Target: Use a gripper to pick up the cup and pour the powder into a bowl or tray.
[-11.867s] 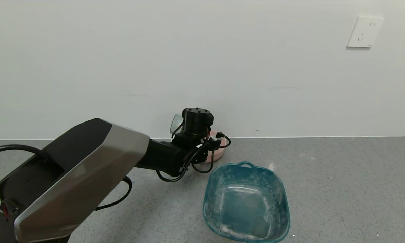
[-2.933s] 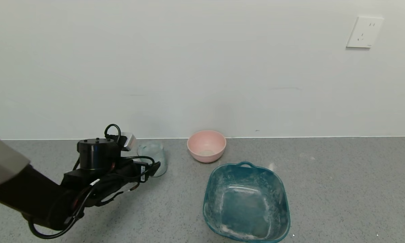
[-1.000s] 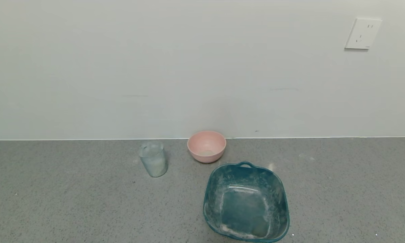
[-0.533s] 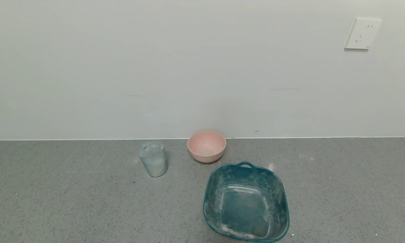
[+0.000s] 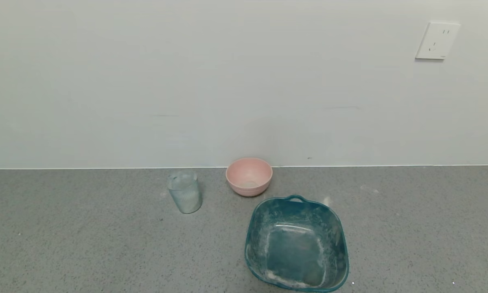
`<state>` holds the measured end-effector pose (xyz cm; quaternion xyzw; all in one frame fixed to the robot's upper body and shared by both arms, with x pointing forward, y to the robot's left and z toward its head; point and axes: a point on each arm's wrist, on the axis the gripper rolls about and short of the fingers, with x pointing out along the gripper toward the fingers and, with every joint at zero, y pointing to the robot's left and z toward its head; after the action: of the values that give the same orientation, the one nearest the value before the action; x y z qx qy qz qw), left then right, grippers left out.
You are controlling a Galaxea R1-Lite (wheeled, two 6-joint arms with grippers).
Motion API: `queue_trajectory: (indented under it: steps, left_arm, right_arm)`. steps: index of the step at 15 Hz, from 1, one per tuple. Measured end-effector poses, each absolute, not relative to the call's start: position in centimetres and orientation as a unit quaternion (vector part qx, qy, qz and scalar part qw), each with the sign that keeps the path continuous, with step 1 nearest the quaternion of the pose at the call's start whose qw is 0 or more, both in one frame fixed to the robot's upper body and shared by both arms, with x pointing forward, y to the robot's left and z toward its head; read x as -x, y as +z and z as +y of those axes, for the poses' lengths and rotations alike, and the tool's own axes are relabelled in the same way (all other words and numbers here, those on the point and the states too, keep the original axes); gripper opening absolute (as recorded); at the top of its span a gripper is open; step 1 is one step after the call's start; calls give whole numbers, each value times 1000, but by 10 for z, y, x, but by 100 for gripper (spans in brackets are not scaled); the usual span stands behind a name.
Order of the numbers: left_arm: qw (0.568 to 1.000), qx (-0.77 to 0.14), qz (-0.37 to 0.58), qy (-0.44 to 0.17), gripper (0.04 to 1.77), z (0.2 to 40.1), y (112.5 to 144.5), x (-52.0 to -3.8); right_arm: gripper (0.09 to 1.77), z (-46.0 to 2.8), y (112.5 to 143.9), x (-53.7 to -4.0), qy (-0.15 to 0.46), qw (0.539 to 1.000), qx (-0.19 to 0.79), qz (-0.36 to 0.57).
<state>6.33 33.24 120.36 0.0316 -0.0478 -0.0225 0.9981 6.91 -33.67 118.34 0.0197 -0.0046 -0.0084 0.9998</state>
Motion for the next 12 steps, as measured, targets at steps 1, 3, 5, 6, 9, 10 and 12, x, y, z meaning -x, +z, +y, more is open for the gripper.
queue_trajectory:
  steps: [1, 3, 5, 6, 9, 10, 12]
  left_arm:
    - [998, -33, -46, -23, 172, 332, 1200, -65]
    - [998, -32, -42, -21, 172, 333, 1193, -68]
    - [999, -29, -33, -18, 172, 333, 1190, -69]
    - [999, -26, -26, -18, 172, 333, 1188, -69]
    - [1000, -25, 7, -14, 172, 333, 1181, -69]
    - [1000, -24, 7, -12, 172, 333, 1181, -69]
    - [1000, -22, 7, -12, 172, 333, 1181, -69]
  right_arm:
    - [171, -337, 1183, -69, -8, 1000, -20, -5]
    - [171, -337, 1183, -69, -8, 1000, -20, -5]
    - [171, -337, 1183, -69, -8, 1000, -20, -5]
    - [171, -337, 1183, -69, -8, 1000, -20, -5]
    - [171, -337, 1183, -69, -8, 1000, -20, -5]
    - [171, -337, 1183, -69, -8, 1000, -20, -5]
    - [171, -337, 1183, -69, -8, 1000, -20, -5]
